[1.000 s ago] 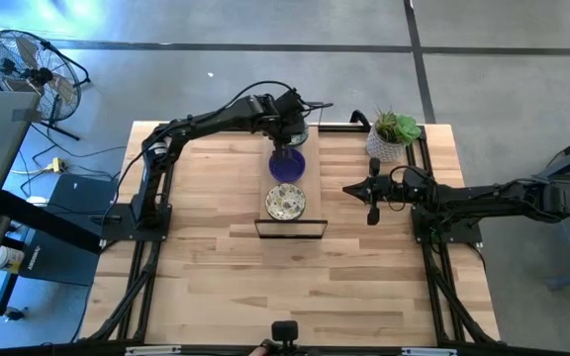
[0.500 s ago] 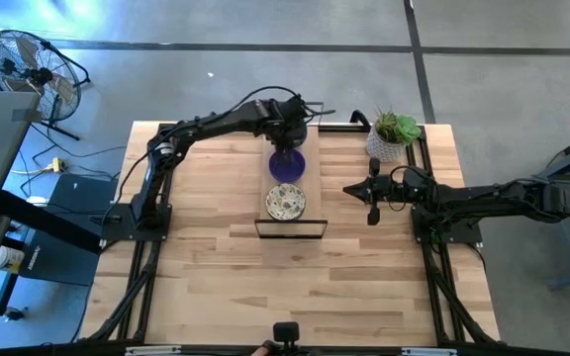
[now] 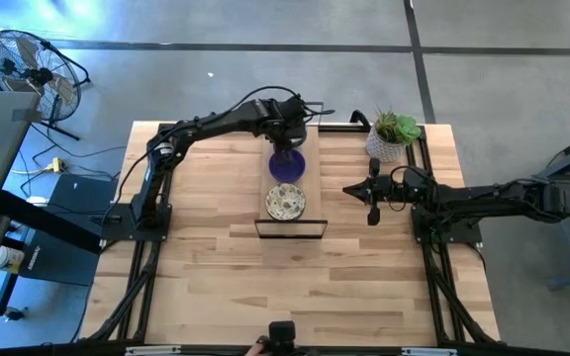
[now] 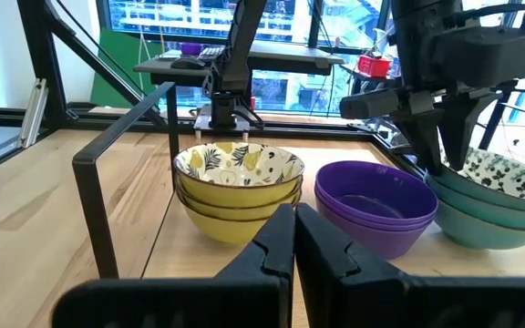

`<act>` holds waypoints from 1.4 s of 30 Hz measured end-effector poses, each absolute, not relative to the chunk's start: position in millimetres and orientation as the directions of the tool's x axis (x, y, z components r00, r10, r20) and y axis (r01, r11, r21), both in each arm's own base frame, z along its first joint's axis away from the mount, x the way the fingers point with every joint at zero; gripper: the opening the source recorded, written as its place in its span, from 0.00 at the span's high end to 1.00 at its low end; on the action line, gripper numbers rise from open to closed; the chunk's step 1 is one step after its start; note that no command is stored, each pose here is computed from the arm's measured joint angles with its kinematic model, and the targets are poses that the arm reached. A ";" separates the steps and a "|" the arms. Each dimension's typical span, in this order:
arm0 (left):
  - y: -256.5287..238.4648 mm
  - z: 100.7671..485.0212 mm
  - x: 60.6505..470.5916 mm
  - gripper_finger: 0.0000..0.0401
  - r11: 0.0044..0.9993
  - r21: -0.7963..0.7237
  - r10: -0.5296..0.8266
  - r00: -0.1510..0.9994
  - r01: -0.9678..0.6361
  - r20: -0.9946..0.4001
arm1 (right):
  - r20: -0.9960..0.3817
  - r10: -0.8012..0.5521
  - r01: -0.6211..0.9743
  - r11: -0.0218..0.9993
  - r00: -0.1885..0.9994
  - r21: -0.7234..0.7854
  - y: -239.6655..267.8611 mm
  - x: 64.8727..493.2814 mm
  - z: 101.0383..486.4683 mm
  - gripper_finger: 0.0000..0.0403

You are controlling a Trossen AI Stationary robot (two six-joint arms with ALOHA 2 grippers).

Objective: Pick & Place Mini bowls
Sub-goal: Stack the blue patterned bowl on top of the stacked blue patterned bowl on the shelf, then return to Home Position

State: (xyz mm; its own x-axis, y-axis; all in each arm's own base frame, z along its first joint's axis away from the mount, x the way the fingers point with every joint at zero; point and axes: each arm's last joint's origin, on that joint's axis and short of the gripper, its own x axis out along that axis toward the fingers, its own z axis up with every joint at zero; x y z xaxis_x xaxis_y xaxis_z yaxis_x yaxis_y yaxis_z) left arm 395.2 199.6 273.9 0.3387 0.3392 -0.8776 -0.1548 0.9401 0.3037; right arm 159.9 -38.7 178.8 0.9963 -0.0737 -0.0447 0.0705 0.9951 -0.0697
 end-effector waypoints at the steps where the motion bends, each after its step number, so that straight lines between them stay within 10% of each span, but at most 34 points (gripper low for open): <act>1: 199.5 273.8 395.0 0.74 0.940 0.304 0.340 0.336 -0.155 -0.879 | -0.045 -0.074 0.071 0.995 0.996 -0.070 -38.8 159.9 178.8 1.00; 17: 197.3 274.1 393.5 0.88 0.948 0.291 0.317 0.330 -0.129 -0.889 | -0.045 -0.074 0.071 0.995 0.996 -0.070 -38.7 159.9 178.8 1.00; 31: 195.6 299.1 389.5 0.62 0.940 0.300 0.340 0.350 -0.166 -0.873 | -0.045 -0.056 0.053 0.996 0.997 -0.069 -38.2 159.9 178.8 1.00; 42: 179.5 328.6 386.4 0.93 0.925 0.258 0.365 0.464 -0.279 -0.807 | -0.052 -0.047 0.043 0.997 0.998 -0.067 -37.9 159.9 178.1 1.00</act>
State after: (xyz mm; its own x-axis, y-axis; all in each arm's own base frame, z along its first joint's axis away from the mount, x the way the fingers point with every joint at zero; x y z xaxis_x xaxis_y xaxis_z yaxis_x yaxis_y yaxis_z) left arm 386.4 179.5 328.6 0.4638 0.3648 -0.8073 -0.2788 0.9251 0.2578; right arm 159.9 -37.9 178.1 0.9976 -0.0466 -0.0516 0.0431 0.9968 -0.0668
